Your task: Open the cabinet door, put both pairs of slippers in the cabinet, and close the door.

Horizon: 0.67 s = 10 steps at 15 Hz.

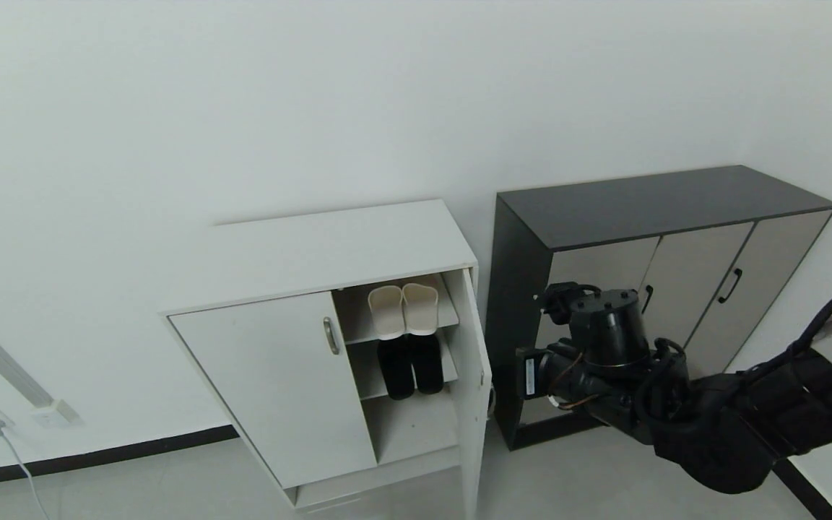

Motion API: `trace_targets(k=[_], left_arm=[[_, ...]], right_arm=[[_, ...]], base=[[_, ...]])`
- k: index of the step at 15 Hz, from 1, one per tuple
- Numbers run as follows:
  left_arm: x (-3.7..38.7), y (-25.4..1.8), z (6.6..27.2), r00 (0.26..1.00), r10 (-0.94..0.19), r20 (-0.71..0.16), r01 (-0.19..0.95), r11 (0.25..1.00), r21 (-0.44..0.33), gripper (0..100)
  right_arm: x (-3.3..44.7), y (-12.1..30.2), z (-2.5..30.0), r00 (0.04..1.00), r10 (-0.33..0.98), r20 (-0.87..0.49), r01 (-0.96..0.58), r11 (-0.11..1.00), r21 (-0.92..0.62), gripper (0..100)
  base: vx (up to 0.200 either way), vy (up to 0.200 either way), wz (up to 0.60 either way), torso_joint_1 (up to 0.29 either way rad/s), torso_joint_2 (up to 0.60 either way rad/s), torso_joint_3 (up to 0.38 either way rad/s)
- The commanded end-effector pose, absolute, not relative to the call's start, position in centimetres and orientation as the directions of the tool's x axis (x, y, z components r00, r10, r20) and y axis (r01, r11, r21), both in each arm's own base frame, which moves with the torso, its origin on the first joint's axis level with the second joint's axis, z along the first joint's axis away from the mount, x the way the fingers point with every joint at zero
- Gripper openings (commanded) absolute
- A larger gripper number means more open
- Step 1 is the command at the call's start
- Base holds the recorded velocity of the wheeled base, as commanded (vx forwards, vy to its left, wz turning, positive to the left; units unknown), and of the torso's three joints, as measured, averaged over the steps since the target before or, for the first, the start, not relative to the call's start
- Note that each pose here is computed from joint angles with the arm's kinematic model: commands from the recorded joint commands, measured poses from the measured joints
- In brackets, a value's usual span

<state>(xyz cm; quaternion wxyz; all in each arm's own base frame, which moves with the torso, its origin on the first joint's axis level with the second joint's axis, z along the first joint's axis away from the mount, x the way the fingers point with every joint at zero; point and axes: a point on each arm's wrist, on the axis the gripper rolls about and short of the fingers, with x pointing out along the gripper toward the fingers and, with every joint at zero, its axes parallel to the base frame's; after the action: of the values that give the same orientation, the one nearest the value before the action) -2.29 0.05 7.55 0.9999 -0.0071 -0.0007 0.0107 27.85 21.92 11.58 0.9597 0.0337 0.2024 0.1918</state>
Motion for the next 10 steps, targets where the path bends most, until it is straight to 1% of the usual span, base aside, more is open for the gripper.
trace_targets(k=[1, 5, 10], left_arm=[[-2.3, 0.1, 7.5, 1.000, 0.023, 0.000, -0.023, 1.000, -0.015, 0], [-2.3, 0.0, 7.5, 1.000, 0.021, 0.000, -0.021, 1.000, -0.015, 0], [-2.3, 0.0, 7.5, 1.000, 0.021, 0.000, -0.021, 1.000, -0.014, 0]], right_arm=[[27.0, 21.6, 11.5, 0.834, 0.422, -0.355, -0.394, 0.906, 0.154, 0], [26.6, 21.5, 10.5, 0.826, 0.431, -0.363, -0.418, 0.901, 0.118, 0], [26.7, 21.6, 10.6, 0.828, 0.432, -0.357, -0.420, 0.900, 0.117, 0]], base=[[0.000, 0.000, 0.00, 0.000, 0.00, 0.000], [0.000, 0.000, 0.00, 0.000, 0.00, 0.000], [0.000, 0.000, 0.00, 0.000, 0.00, 0.000]])
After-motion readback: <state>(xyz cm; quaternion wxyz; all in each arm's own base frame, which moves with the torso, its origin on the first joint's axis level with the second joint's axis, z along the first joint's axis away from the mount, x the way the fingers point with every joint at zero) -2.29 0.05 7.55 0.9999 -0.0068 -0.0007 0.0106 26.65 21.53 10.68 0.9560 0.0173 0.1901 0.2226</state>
